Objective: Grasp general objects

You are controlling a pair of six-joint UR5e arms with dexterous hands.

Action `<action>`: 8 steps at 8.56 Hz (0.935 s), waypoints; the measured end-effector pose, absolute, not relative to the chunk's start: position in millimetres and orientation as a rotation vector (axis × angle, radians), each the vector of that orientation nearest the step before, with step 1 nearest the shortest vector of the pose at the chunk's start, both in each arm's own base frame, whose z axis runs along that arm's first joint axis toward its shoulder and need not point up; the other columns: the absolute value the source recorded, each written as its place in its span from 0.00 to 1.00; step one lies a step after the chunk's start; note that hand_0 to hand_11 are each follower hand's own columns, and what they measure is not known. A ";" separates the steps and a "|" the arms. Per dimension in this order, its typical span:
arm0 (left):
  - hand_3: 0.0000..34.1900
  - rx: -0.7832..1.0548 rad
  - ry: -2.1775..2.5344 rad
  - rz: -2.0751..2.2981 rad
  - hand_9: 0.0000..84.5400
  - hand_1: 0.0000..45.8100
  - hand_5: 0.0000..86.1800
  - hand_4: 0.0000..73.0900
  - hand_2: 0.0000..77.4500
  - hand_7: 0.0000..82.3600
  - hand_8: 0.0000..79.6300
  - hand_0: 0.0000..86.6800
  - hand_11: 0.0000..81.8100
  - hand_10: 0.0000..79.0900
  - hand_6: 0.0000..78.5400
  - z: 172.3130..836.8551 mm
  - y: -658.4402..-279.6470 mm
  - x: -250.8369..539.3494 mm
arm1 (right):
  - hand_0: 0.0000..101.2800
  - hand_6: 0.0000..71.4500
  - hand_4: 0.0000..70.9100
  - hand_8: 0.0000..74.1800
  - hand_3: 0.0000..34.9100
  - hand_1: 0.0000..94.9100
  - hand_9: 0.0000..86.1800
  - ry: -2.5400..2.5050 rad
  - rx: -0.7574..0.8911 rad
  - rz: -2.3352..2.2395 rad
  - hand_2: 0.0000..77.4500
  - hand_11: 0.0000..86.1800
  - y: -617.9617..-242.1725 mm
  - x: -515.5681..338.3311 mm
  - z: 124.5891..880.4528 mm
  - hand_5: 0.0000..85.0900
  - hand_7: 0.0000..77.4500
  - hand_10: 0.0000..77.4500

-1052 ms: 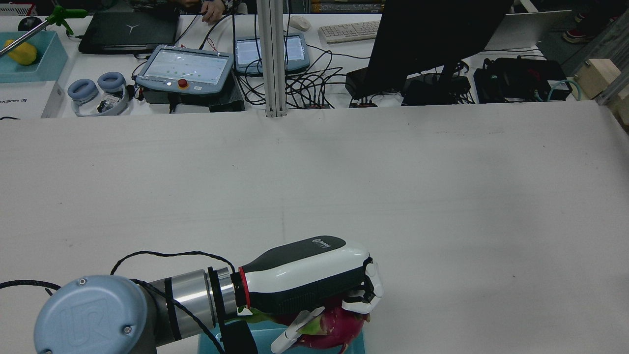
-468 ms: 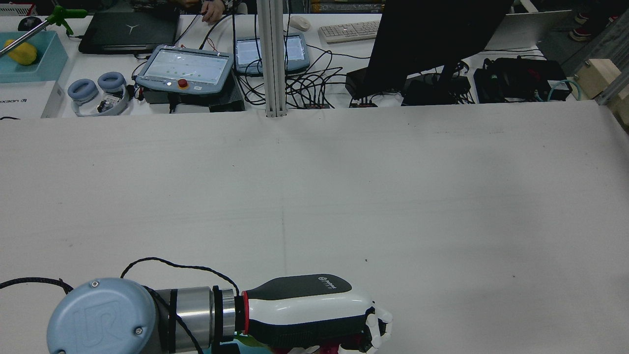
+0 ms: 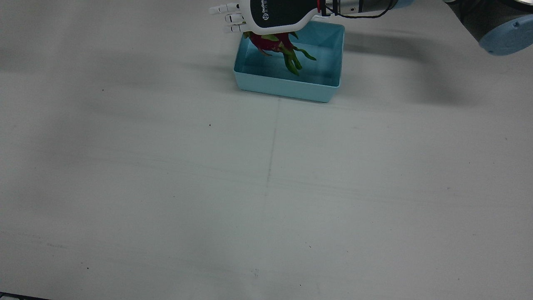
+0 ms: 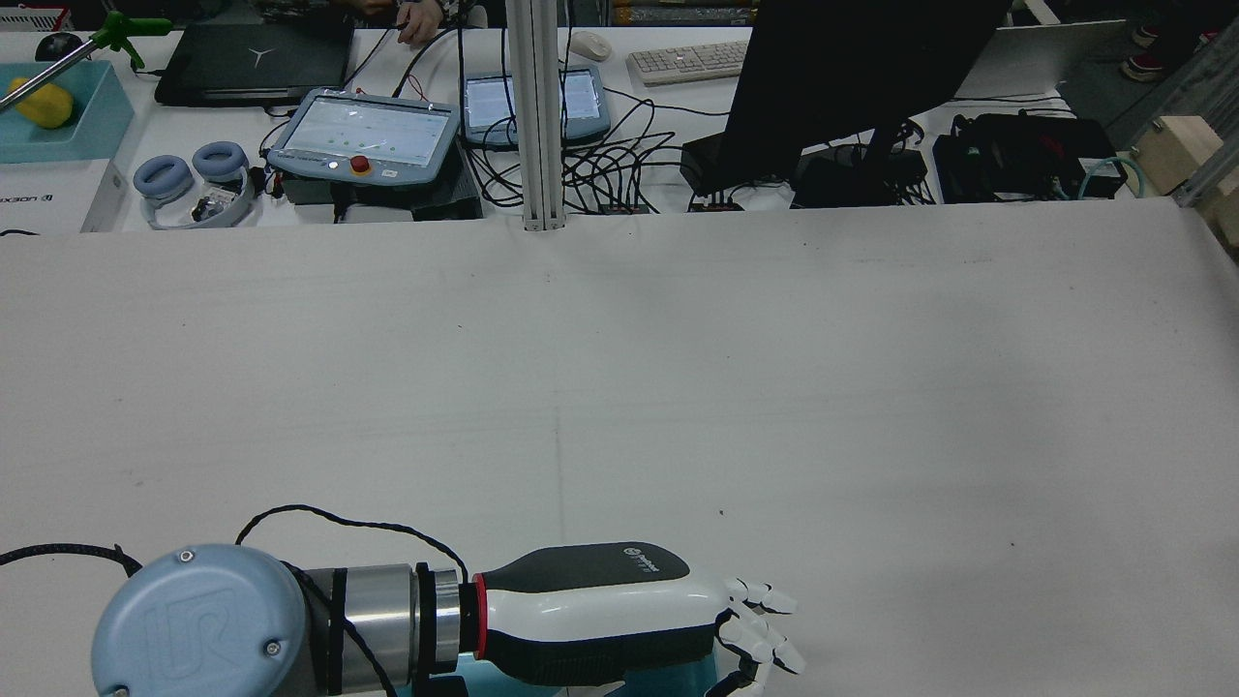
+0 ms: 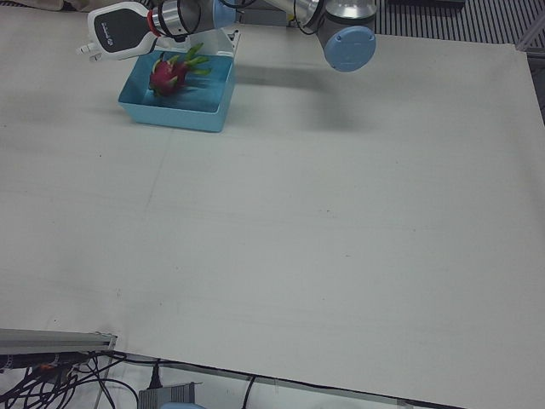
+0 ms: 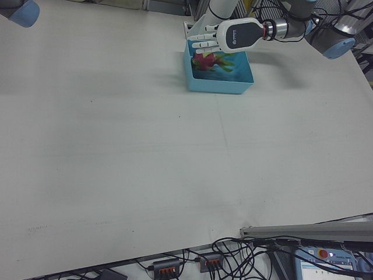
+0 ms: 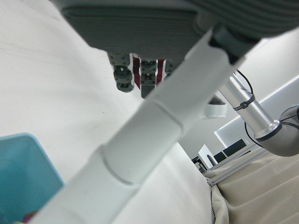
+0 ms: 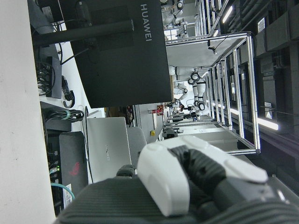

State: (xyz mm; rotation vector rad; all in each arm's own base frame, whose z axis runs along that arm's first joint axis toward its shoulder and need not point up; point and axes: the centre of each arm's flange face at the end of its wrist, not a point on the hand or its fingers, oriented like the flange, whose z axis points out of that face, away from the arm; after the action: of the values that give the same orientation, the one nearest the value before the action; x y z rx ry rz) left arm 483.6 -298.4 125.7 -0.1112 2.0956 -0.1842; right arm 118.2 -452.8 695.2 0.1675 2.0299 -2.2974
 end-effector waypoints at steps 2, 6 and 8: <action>0.00 -0.106 2.086 -0.193 0.16 0.00 0.82 0.39 0.00 0.60 0.07 0.93 0.13 0.30 0.56 127.3 -302.0 482.2 | 0.00 0.00 0.00 0.00 0.00 1.00 0.01 2.030 0.168 -2.297 1.00 0.01 -452.8 118.2 695.2 0.00 0.00 0.00; 0.00 -0.007 2.036 -0.320 0.21 0.00 0.81 0.81 0.00 0.86 0.14 0.93 0.34 0.30 0.83 147.8 -369.9 469.4 | 0.00 0.00 0.00 0.00 0.00 1.00 0.01 2.031 0.167 -2.297 1.00 0.01 -453.3 118.2 694.8 0.00 0.00 0.00; 0.00 0.000 2.074 -0.453 0.21 0.00 0.80 0.87 0.00 0.93 0.17 0.95 0.25 0.30 0.89 164.5 -441.1 455.9 | 0.00 0.00 0.00 0.00 0.00 1.00 0.01 2.032 0.166 -2.297 1.00 0.01 -453.4 118.2 694.5 0.00 0.00 0.00</action>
State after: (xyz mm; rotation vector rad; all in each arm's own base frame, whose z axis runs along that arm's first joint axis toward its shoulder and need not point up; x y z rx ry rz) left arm 455.9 -441.1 164.5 0.0002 2.0737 -0.4528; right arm 118.2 -453.4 694.5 0.1663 2.0318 -2.2970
